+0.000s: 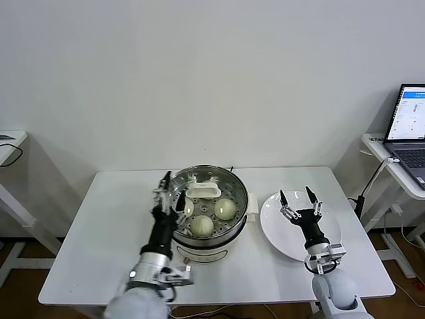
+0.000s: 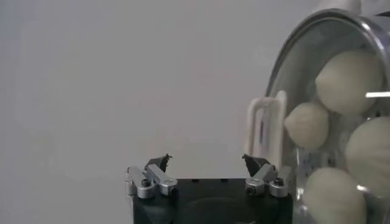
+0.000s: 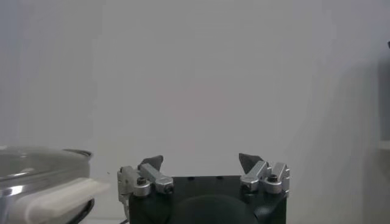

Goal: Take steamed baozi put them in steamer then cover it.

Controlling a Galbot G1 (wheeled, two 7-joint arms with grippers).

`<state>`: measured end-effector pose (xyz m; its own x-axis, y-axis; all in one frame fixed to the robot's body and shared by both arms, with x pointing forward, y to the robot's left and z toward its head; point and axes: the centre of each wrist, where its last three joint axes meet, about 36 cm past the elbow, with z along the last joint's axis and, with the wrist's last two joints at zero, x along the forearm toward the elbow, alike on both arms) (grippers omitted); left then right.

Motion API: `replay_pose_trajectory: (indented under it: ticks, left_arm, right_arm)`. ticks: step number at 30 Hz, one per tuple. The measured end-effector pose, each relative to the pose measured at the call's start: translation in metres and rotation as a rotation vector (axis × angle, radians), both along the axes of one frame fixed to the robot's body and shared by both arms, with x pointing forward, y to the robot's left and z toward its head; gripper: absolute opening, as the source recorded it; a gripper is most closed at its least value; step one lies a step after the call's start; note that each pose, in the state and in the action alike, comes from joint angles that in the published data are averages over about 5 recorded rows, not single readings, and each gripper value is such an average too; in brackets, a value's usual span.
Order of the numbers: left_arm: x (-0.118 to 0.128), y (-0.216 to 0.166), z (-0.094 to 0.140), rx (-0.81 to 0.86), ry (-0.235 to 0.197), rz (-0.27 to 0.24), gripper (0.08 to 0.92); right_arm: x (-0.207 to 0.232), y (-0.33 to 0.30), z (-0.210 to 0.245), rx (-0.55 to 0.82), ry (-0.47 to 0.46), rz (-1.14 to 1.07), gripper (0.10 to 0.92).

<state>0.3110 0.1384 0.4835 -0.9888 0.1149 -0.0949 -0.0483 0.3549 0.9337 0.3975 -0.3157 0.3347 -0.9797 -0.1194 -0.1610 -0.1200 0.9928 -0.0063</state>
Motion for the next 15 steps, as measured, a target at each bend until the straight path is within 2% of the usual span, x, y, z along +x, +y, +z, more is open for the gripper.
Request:
replay_pose_trajectory:
  ticks: [4, 7, 15]
  left_arm:
    - [0.001, 0.032, -0.001, -0.188, 0.025, -0.034, 0.823]
    - [0.001, 0.054, -0.005, -0.323, 0.035, -0.039, 0.823]
    - [-0.005, 0.093, -0.025, -0.583, 0.016, -0.020, 0.823]
  right_arm:
    - [-0.001, -0.002, 0.007, -0.005, 0.005, -0.003, 0.823]
    - [-0.002, -0.002, 0.013, -0.008, 0.008, -0.003, 0.823]
    - [-0.005, -0.001, 0.026, -0.009, 0.007, -0.003, 0.823]
